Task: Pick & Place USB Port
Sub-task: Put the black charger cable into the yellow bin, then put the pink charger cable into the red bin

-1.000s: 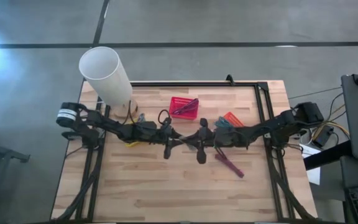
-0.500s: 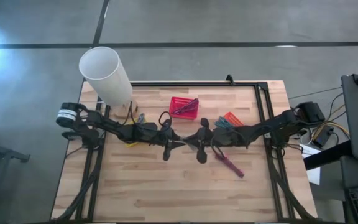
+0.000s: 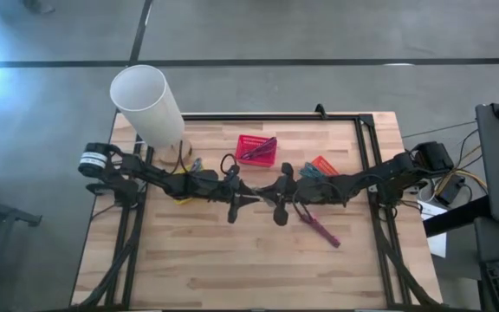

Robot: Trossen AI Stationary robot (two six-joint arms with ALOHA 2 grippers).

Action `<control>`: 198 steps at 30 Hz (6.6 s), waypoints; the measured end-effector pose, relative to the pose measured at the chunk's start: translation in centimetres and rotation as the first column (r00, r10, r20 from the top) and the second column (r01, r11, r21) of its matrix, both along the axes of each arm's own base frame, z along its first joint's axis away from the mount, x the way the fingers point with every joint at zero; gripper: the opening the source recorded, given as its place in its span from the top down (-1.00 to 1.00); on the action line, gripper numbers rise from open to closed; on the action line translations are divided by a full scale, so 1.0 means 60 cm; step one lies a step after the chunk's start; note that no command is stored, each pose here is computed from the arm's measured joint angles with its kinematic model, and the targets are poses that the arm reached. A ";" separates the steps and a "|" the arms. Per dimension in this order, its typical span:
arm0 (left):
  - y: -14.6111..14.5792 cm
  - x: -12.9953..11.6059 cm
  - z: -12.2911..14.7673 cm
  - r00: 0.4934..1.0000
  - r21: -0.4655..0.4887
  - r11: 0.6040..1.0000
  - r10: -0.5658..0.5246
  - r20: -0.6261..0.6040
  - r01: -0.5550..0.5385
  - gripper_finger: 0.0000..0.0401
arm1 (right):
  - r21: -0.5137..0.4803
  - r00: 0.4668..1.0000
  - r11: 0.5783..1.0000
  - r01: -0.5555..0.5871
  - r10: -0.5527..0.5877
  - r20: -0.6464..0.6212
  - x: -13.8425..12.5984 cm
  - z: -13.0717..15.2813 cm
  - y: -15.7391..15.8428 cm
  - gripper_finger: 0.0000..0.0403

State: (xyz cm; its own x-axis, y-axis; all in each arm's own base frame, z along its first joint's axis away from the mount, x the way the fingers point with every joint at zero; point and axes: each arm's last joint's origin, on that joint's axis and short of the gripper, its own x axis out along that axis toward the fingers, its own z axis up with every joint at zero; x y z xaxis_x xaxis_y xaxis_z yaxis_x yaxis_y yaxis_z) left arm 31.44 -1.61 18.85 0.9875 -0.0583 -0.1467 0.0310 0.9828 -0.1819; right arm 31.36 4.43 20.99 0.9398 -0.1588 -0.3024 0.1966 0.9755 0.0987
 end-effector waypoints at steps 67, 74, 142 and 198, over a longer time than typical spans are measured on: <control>0.007 0.038 0.015 1.000 0.077 0.997 -0.003 0.031 0.001 0.90 | -0.069 0.997 0.997 -0.019 0.024 0.068 0.004 0.015 -0.002 0.63; 0.009 0.035 -0.001 0.997 0.082 0.996 0.042 -0.068 -0.037 0.92 | -0.028 1.000 1.000 -0.010 0.010 -0.025 -0.001 -0.001 -0.003 0.38; 0.051 -0.198 0.003 0.290 0.334 0.818 0.500 -0.816 -0.469 0.34 | 0.067 0.978 0.997 0.047 -0.032 -0.207 -0.015 -0.032 -0.003 0.27; 0.013 -0.115 0.058 0.793 0.196 0.908 0.419 -0.443 -0.370 0.31 | 0.166 0.518 0.871 0.463 -0.114 -0.848 -0.156 -0.060 0.109 0.15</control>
State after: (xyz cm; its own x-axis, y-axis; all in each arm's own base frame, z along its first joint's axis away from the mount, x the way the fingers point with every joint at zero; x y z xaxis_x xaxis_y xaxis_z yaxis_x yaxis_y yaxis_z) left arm 24.52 -0.81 22.35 0.7335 0.3593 -0.5769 -0.4271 0.9040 0.0200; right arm 22.02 10.98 17.38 0.1958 -0.1009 -0.9754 0.6243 0.7799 0.0446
